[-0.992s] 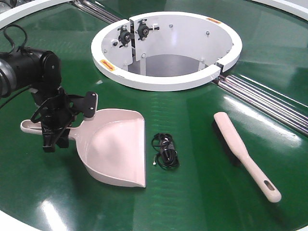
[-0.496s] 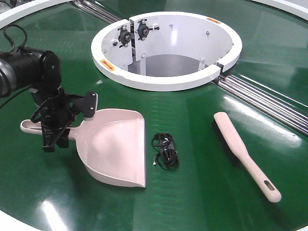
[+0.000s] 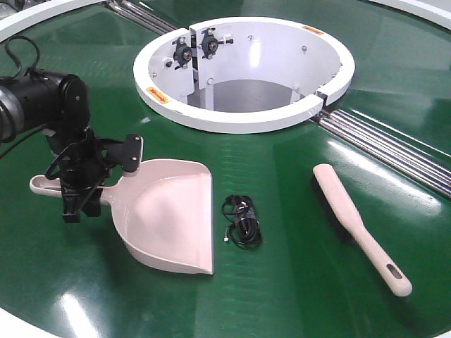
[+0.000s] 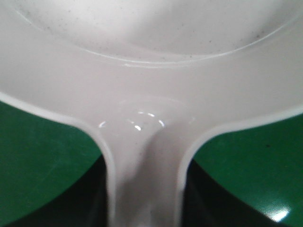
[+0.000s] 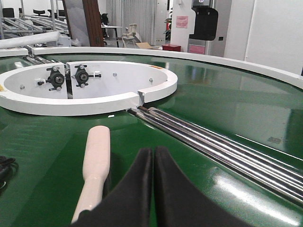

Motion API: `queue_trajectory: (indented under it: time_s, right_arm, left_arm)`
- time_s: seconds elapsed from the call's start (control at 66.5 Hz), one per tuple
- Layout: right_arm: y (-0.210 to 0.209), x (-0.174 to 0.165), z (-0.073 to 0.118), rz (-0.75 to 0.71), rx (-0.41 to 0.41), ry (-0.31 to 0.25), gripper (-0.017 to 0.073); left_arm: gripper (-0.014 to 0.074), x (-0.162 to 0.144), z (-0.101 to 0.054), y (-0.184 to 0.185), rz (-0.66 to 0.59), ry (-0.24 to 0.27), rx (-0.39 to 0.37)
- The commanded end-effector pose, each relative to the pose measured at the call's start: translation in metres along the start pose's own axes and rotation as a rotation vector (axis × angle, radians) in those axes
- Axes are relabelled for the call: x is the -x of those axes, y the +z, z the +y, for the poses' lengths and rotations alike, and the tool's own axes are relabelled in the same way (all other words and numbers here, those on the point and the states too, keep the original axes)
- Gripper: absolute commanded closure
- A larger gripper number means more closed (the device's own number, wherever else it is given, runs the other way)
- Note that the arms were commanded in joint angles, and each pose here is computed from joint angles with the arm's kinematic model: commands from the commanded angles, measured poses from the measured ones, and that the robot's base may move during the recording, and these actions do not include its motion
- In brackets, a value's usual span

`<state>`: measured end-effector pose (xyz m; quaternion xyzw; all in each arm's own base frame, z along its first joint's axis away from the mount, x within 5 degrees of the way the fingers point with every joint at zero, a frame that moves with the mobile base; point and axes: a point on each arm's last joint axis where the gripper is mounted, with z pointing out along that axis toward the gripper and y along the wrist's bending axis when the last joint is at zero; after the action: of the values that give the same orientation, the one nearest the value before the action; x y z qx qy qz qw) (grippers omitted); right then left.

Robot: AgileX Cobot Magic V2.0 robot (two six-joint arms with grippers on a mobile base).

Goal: Clean and inspect green conveyor with broom and dustpan

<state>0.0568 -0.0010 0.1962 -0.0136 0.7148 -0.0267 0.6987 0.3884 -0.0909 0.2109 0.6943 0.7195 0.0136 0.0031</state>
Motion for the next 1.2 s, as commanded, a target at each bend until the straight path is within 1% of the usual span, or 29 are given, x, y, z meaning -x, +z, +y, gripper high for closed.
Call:
queue_trajectory:
  time_s: [0.0, 0.376, 0.466, 0.526, 0.632, 0.692, 0.842, 0.962, 1.098, 1.188]
  right_arm:
    - [-0.001, 0.000, 0.000, -0.069, -0.010, -0.005, 0.0569]
    - [-0.001, 0.001, 0.000, -0.082, -0.011, -0.005, 0.0569]
    - [-0.002, 0.010, -0.001, -0.175, -0.019, -0.022, 0.0569]
    - [-0.004, 0.019, -0.002, -0.240, -0.024, -0.021, 0.0569]
    - [-0.007, 0.036, -0.003, -0.279, -0.022, 0.009, 0.0569]
    - [-0.009, 0.048, -0.003, -0.281, -0.021, 0.010, 0.0569]
    - [-0.007, 0.074, -0.004, -0.149, -0.013, 0.010, 0.0569]
    - [0.004, 0.091, -0.005, -0.061, -0.007, 0.012, 0.0569]
    - [0.026, 0.098, -0.006, 0.098, 0.005, 0.030, 0.0569]
    - [0.042, 0.093, -0.005, 0.198, 0.011, 0.038, 0.0569]
  left_arm:
    - [0.0591, -0.001, -0.003, -0.031, -0.023, -0.007, 0.058]
    - [0.0591, -0.001, -0.003, -0.031, -0.023, -0.007, 0.058]
    - [0.0591, -0.001, -0.003, -0.031, -0.023, -0.007, 0.058]
    - [0.0591, -0.001, -0.003, -0.031, -0.023, -0.007, 0.058]
    - [0.0591, -0.001, -0.003, -0.031, -0.023, -0.007, 0.058]
    - [0.0591, -0.001, -0.003, -0.031, -0.023, -0.007, 0.058]
    - [0.0591, -0.001, -0.003, -0.031, -0.023, -0.007, 0.058]
    - [0.0591, -0.001, -0.003, -0.031, -0.023, -0.007, 0.058]
    - [0.0591, -0.001, -0.003, -0.031, -0.023, -0.007, 0.058]
    - [0.0591, -0.001, -0.003, -0.031, -0.023, -0.007, 0.058]
